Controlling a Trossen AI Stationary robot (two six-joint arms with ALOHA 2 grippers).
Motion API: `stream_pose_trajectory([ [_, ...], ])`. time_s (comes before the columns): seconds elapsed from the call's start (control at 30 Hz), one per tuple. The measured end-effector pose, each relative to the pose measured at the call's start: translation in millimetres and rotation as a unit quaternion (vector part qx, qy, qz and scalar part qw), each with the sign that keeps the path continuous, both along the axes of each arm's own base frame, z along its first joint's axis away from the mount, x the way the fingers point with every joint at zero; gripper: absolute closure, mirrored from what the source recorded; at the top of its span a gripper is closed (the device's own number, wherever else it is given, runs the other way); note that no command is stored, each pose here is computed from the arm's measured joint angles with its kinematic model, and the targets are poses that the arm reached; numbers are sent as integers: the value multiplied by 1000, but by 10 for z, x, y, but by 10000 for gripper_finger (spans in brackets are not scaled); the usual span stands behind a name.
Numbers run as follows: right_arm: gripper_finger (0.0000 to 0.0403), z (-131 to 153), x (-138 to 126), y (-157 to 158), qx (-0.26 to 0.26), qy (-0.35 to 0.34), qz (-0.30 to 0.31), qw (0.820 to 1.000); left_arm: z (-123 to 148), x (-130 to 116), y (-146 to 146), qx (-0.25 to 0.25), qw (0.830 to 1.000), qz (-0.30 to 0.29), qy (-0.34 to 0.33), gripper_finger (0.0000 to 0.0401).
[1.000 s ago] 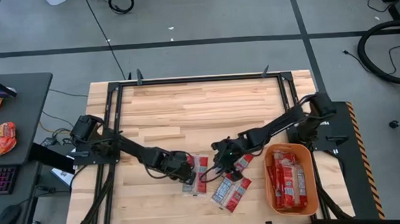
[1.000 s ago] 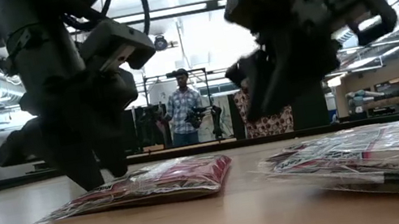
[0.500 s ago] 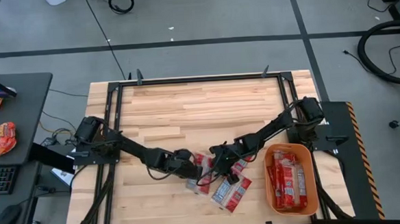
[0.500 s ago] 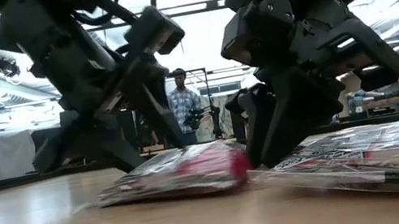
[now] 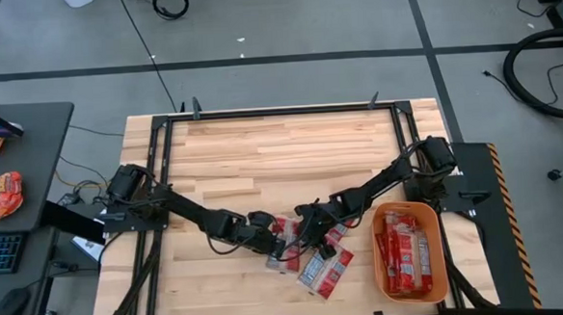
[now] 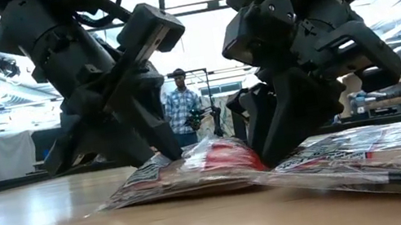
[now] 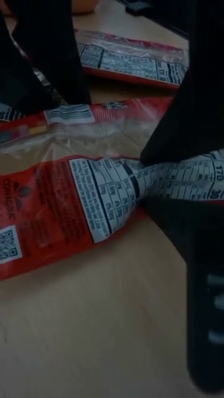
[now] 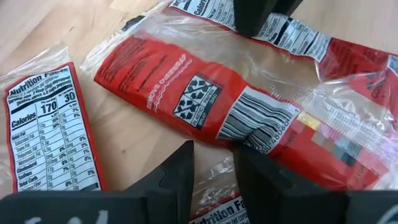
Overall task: Sort popcorn bags into baskets
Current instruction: Put the left red popcorn bag into the orange bin
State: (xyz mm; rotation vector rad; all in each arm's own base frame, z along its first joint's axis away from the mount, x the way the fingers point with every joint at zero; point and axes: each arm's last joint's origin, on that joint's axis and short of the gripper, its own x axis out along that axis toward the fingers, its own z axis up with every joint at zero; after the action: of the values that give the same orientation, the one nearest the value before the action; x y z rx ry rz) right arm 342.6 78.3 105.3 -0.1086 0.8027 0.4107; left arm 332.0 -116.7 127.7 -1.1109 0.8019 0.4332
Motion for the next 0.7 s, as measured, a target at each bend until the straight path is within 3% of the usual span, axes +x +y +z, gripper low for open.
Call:
stream_pose_trajectory([
  [0.23,285,201,-83,-21,-3,11,-1,1000,42,25,-1,-5,1000,1,-19,393],
  [0.6,288,866,-413,-95,-7,10,-12,1000,260,35,33,1,998,-21,-57,391],
  [0.7,288,991,-545,-114,-34,18,-10,999,340,40,74,2,997,-28,-70,391],
])
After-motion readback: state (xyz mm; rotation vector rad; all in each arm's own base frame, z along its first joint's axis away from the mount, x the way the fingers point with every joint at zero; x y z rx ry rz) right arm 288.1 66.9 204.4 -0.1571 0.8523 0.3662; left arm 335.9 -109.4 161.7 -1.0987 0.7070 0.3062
